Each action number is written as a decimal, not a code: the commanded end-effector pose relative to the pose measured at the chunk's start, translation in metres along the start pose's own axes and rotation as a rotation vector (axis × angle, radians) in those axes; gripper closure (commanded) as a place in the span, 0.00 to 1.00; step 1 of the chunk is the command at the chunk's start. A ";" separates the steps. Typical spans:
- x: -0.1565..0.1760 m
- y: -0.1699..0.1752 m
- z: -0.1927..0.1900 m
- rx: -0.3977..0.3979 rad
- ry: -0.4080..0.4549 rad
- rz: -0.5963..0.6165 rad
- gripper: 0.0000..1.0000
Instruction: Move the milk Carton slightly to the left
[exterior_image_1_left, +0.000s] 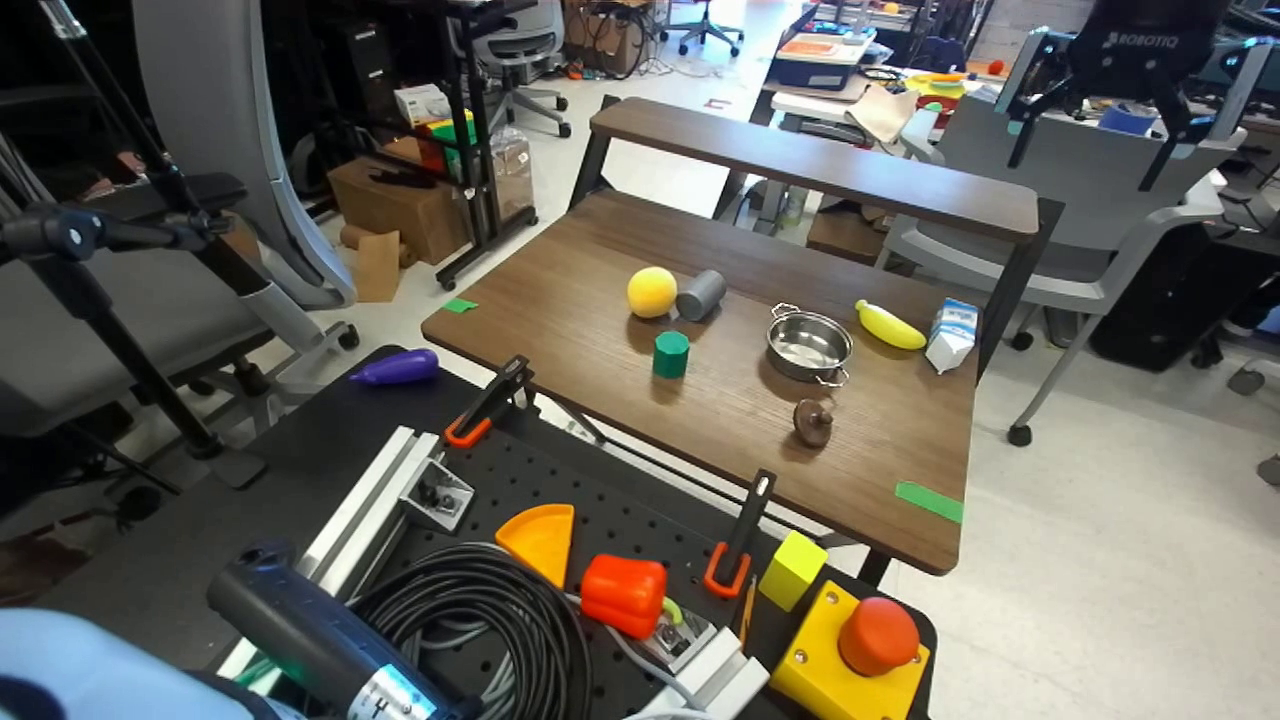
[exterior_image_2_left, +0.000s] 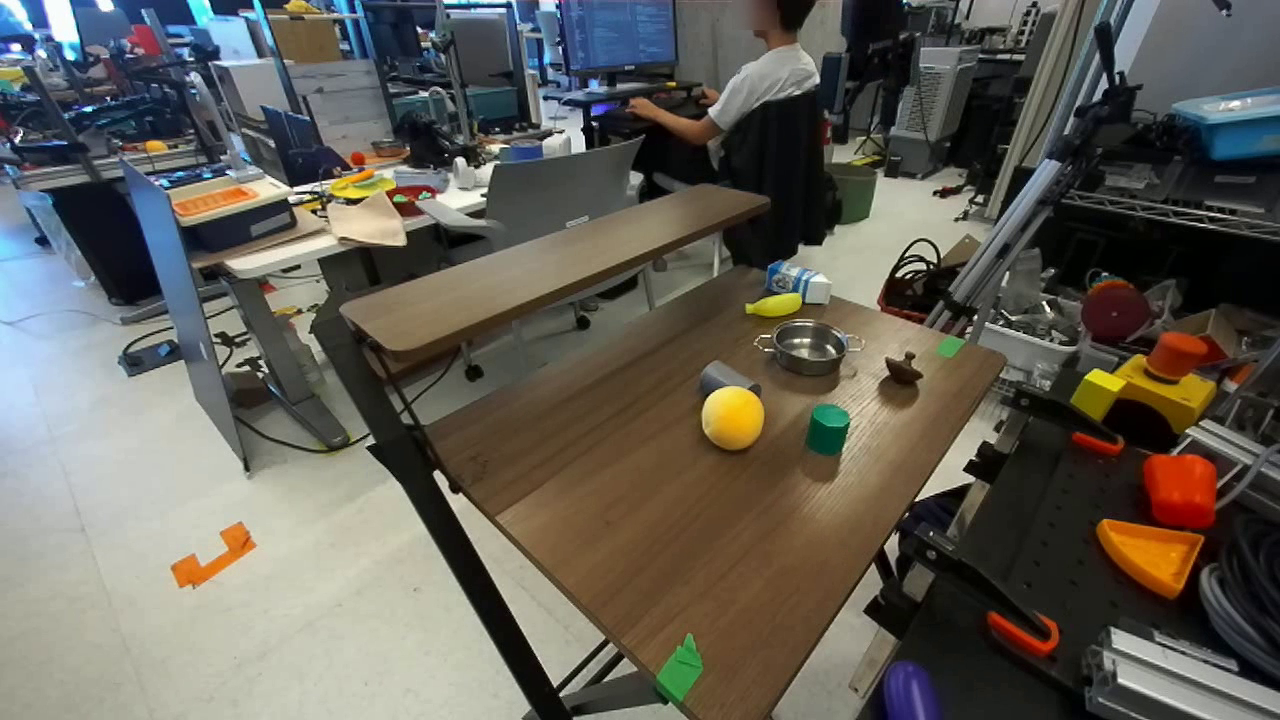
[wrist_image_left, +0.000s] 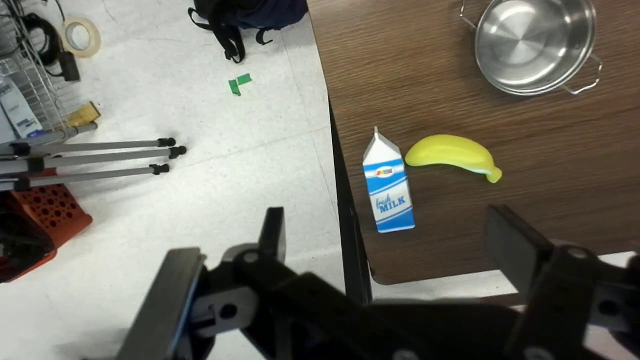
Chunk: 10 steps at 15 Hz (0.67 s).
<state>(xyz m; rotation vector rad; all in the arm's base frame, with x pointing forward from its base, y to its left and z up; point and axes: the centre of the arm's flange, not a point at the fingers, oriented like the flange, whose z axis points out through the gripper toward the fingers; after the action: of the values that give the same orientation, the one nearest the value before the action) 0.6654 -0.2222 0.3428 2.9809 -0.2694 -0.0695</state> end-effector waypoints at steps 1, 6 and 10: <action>0.028 0.014 0.027 0.053 0.008 -0.050 0.00; 0.048 0.000 0.075 0.118 -0.018 -0.098 0.00; 0.058 -0.035 0.110 0.162 -0.015 -0.148 0.00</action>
<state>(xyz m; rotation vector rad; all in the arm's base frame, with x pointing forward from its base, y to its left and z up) 0.6979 -0.2230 0.2457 3.1174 -0.1324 -0.1340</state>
